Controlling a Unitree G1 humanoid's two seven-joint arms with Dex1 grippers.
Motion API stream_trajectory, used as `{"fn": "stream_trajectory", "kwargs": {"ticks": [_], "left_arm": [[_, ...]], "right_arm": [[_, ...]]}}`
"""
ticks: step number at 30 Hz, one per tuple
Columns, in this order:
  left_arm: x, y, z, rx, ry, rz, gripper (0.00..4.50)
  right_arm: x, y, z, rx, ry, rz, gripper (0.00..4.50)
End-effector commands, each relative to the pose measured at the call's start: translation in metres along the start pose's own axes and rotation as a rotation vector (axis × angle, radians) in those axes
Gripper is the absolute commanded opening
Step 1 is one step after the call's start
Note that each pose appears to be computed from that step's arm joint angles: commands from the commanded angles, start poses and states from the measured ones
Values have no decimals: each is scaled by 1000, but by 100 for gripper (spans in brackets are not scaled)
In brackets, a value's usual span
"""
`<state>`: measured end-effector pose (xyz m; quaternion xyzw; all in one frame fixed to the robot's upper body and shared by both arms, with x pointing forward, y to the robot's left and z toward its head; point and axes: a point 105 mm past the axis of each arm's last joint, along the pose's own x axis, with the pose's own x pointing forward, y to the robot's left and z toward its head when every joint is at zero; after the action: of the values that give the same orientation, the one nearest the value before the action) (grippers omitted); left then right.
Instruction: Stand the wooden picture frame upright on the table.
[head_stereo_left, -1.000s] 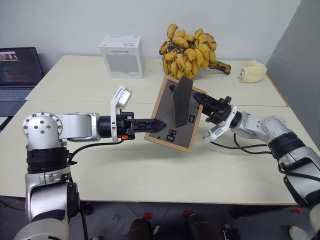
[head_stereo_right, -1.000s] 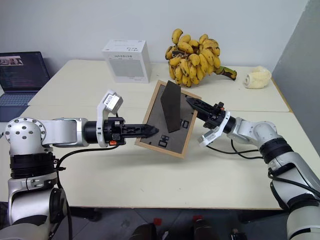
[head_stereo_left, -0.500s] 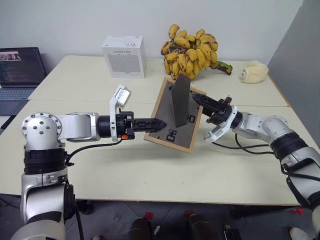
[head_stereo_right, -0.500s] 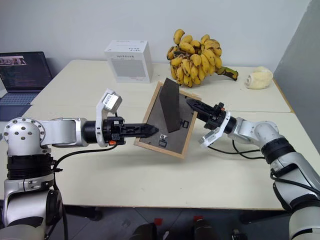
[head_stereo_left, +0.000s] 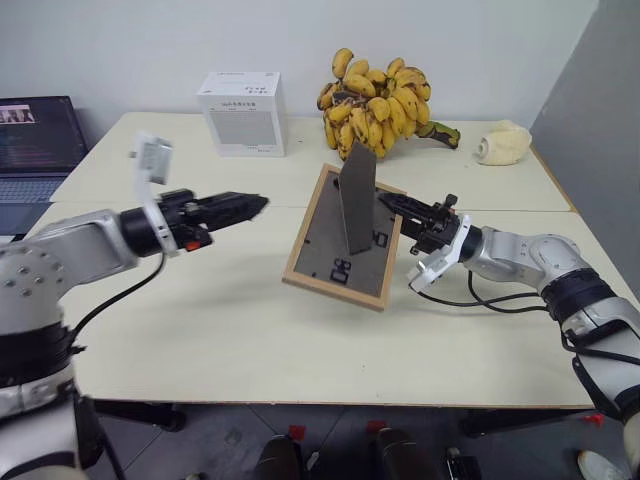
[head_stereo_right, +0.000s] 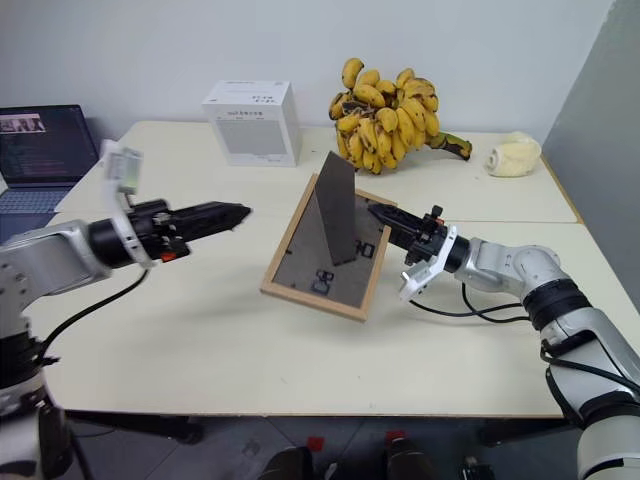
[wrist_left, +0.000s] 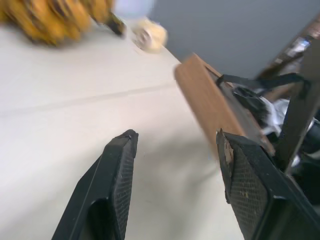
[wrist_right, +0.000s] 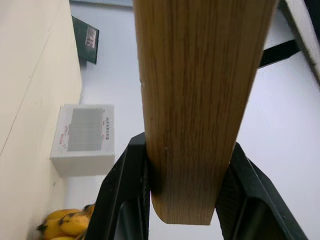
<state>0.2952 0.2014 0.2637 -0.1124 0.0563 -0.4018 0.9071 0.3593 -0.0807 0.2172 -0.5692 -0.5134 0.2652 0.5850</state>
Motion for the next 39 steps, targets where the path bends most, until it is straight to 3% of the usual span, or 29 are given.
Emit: {"fn": "stream_trajectory", "kwargs": {"ticks": [1, 4, 8, 16, 27, 39], "left_arm": [[-30, -24, -6, 154, 13, -6, 265], [-47, -44, -39, 203, 143, -29, 265], [-57, -54, -52, 258, 195, -7, 265], [-65, -55, -42, 276, 169, 40, 265], [-70, -59, -35, 281, 186, 57, 265], [-68, -60, -30, 280, 204, 46, 265]], "right_arm": [[16, -26, -10, 264, 68, -87, 135], [29, -9, -13, 722, 142, -9, 135], [42, 3, 12, 1259, 38, 117, 135], [48, 18, 47, 1748, -91, 304, 135], [40, 90, 63, 1925, 49, 325, 135], [18, 141, 71, 1904, 178, 368, 135]]}}
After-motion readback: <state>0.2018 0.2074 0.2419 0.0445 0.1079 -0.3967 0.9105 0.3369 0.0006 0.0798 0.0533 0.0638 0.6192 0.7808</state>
